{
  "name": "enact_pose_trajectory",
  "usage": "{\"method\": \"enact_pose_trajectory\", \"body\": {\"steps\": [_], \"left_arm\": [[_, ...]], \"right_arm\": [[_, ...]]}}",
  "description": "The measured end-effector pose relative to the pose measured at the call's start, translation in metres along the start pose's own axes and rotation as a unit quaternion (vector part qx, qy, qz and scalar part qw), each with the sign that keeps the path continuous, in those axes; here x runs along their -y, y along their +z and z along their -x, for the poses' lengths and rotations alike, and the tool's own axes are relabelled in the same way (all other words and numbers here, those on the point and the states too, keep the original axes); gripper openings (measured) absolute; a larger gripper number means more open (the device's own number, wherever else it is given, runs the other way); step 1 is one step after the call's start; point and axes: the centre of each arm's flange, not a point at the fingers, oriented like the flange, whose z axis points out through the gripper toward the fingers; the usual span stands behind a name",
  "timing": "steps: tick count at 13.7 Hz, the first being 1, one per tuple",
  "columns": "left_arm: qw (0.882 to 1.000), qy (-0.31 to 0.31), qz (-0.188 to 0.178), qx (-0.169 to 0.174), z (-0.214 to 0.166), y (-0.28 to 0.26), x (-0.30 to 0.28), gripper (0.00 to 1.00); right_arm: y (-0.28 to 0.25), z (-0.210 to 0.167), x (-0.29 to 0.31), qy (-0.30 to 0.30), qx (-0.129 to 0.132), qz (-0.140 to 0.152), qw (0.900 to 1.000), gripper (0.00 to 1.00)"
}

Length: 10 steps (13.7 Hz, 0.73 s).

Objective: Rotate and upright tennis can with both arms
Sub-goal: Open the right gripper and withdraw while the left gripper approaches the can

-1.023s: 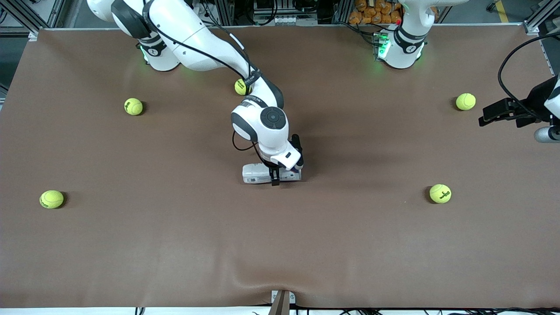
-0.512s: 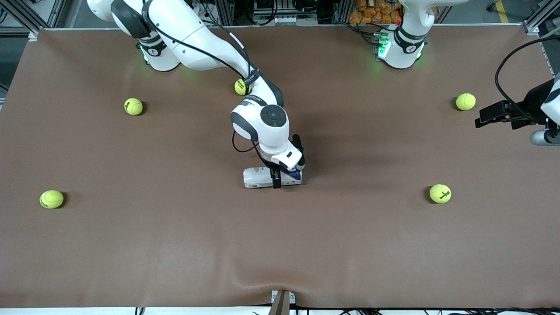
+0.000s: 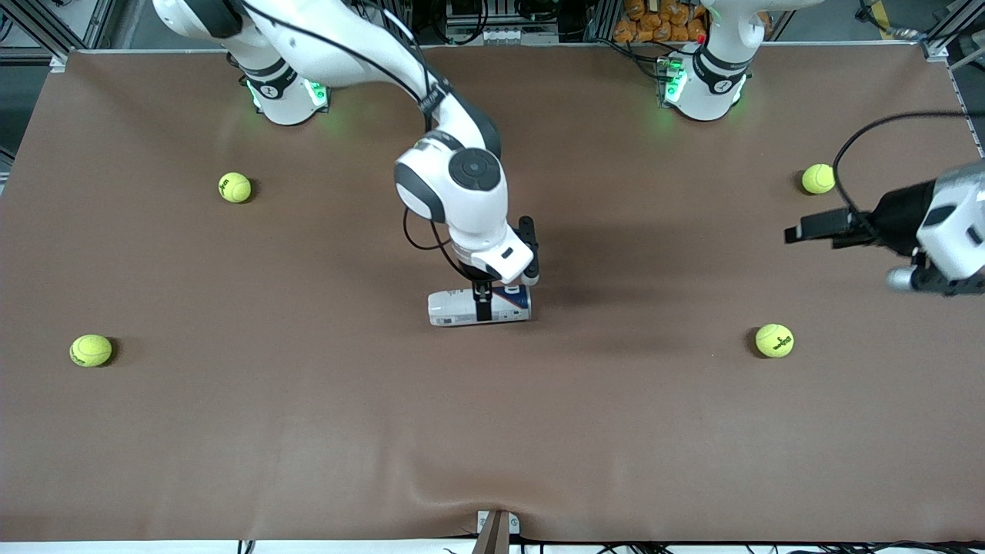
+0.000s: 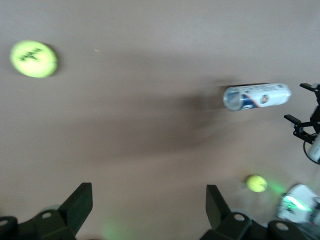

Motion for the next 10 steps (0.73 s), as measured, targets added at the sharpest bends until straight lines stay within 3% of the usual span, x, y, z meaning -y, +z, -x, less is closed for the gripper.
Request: {"method": "enact_pose_trajectory", "body": {"steps": [5, 8, 10], "left_arm": [[0.992, -0.008, 0.112, 0.056, -0.045, 0.075, 0.006, 1.00], [0.984, 0.002, 0.168, 0.059, -0.065, 0.123, 0.008, 1.00], [0.981, -0.002, 0.185, 0.054, -0.069, 0.154, 0.002, 1.00]], "right_arm": [[-0.064, 0.104, -0.077, 0.143, 0.008, 0.019, 0.990, 1.00], [-0.092, 0.158, -0.102, 0.232, 0.019, 0.021, 0.972, 1.00], [-0.115, 0.193, -0.112, 0.280, 0.030, 0.020, 0.959, 1.00]]}}
